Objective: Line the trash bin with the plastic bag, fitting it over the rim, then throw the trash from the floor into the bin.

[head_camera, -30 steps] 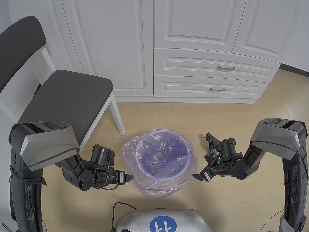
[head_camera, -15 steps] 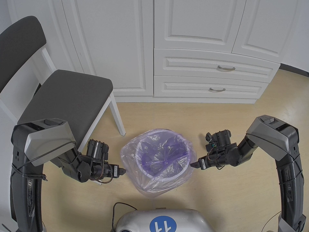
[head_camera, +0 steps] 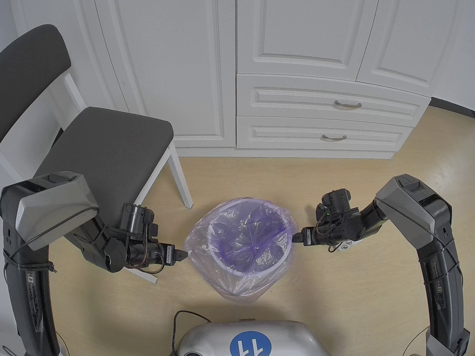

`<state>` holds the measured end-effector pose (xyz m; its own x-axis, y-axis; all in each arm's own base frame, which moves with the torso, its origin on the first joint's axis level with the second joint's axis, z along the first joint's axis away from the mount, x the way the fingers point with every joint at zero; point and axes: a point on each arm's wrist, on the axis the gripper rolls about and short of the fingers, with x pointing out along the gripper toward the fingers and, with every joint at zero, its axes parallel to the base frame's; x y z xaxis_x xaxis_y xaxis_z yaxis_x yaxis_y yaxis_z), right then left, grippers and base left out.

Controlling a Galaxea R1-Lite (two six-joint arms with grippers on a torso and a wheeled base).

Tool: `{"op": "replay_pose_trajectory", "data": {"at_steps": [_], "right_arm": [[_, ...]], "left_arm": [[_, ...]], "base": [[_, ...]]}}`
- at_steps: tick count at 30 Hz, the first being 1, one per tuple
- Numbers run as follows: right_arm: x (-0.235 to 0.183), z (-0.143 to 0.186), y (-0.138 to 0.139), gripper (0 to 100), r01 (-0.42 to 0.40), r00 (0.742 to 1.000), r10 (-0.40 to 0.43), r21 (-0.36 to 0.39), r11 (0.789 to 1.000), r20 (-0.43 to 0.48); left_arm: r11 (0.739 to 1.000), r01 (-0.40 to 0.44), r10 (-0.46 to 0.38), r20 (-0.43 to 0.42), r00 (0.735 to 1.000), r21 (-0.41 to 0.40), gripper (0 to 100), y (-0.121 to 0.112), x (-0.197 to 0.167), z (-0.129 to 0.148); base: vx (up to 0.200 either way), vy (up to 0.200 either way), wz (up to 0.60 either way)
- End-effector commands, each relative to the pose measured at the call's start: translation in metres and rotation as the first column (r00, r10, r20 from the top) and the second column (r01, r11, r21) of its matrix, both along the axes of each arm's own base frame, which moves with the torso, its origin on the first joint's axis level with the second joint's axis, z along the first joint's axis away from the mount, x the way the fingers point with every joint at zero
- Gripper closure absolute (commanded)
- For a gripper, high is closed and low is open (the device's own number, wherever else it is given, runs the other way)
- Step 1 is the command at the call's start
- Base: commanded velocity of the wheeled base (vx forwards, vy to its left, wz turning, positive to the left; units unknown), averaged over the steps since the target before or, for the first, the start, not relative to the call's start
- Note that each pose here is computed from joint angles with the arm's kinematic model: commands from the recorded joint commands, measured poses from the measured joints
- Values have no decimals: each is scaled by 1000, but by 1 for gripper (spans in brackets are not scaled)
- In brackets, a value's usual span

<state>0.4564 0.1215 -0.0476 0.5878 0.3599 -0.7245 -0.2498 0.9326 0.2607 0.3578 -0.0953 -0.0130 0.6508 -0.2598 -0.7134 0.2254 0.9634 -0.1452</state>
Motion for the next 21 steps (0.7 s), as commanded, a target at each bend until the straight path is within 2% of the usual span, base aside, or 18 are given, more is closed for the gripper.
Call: {"op": "replay_pose_trajectory", "data": {"at_steps": [1,4,6,9,11,14,21], "right_arm": [[3,-7,-1,0,11,1000,-10,17,1000,-15],[3,-7,-1,0,11,1000,-10,17,1000,-15],[3,-6,-1,0,14,1000,-14,20,1000,-14],[6,-7,-1,0,18,1000,-18,25,1000,-1],[11,-9,0,0,23,999,-24,26,999,32],[25,-14,-5,0,55,990,-60,44,998,129],[31,-23,-8,0,53,985,-60,46,998,164]], "left_arm": [[997,67,-63,82,995,-48,0,-13,-8,33],[996,80,-78,52,996,-37,0,-22,4,15],[997,68,-67,33,997,-24,0,-24,19,-8],[998,64,-64,13,998,-17,0,-25,33,-22],[998,66,-66,3,998,-17,0,-28,47,-31],[997,74,-74,2,997,-6,0,-33,65,-48],[996,71,-66,-93,993,56,0,-17,107,-42]], "base": [[0,0,0],[0,0,0],[0,0,0],[0,0,0],[0,0,0],[0,0,0],[0,0,0]]}}
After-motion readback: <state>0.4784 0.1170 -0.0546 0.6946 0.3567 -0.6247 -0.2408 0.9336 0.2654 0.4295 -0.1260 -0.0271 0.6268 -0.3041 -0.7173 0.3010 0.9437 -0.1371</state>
